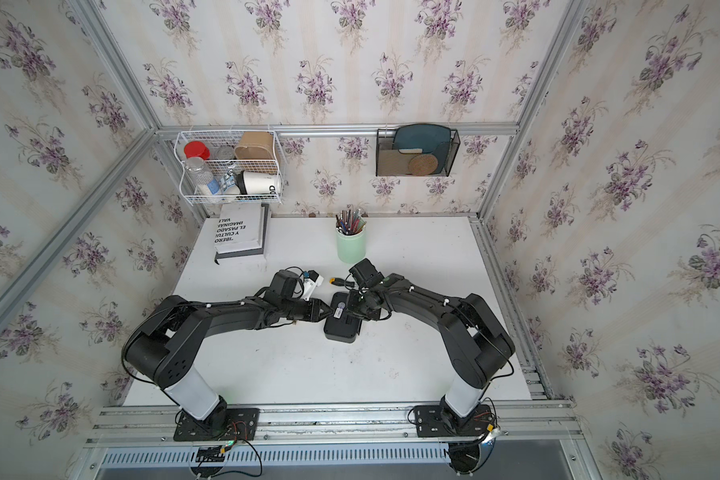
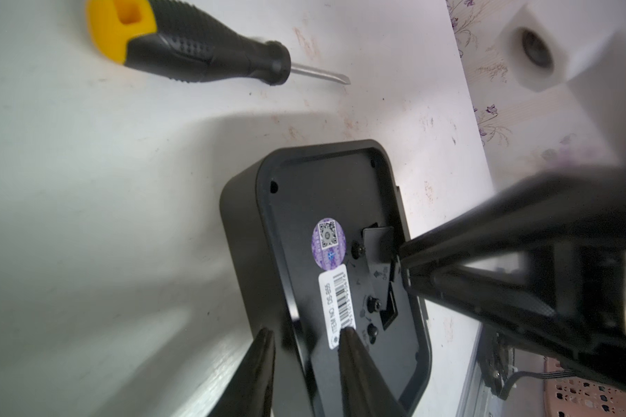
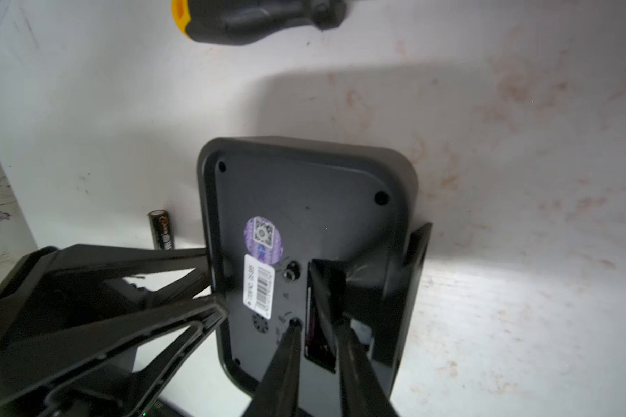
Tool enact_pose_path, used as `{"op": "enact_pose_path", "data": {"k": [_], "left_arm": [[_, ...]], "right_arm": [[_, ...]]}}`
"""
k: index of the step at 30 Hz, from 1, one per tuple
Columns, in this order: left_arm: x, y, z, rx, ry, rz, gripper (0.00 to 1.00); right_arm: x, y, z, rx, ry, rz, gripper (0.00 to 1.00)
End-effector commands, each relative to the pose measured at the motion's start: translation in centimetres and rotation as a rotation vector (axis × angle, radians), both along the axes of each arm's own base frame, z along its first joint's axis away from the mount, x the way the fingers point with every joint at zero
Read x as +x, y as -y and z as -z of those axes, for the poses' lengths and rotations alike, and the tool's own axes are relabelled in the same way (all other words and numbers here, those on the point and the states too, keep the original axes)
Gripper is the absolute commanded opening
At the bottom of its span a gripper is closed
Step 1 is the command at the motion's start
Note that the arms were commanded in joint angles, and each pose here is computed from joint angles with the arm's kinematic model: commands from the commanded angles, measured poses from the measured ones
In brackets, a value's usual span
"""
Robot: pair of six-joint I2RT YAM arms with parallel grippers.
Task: Remove the battery from the alarm
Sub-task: Adjust the cover on the alarm.
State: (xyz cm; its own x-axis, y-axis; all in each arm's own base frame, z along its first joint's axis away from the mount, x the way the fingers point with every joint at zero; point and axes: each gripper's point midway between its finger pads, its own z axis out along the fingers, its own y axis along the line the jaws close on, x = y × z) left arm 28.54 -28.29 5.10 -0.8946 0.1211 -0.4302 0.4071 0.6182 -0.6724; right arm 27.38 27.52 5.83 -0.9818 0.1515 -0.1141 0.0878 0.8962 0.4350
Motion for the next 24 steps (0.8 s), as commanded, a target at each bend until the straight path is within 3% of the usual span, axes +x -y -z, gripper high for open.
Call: {"op": "enact_pose_path", "data": {"k": [1, 24], "left_arm": [[0.2, 0.2, -0.3, -0.014, 0.016, 0.003, 0.35], [0.3, 0.0, 0.0, 0.004, 0.019, -0.005, 0.34]], "right_arm": [[0.1, 0.8, 0.5, -0.080, 0.019, -0.002, 0.24], [0.2, 0.9, 0.8, -0.155, 0.041, -0.025, 0.05]]}}
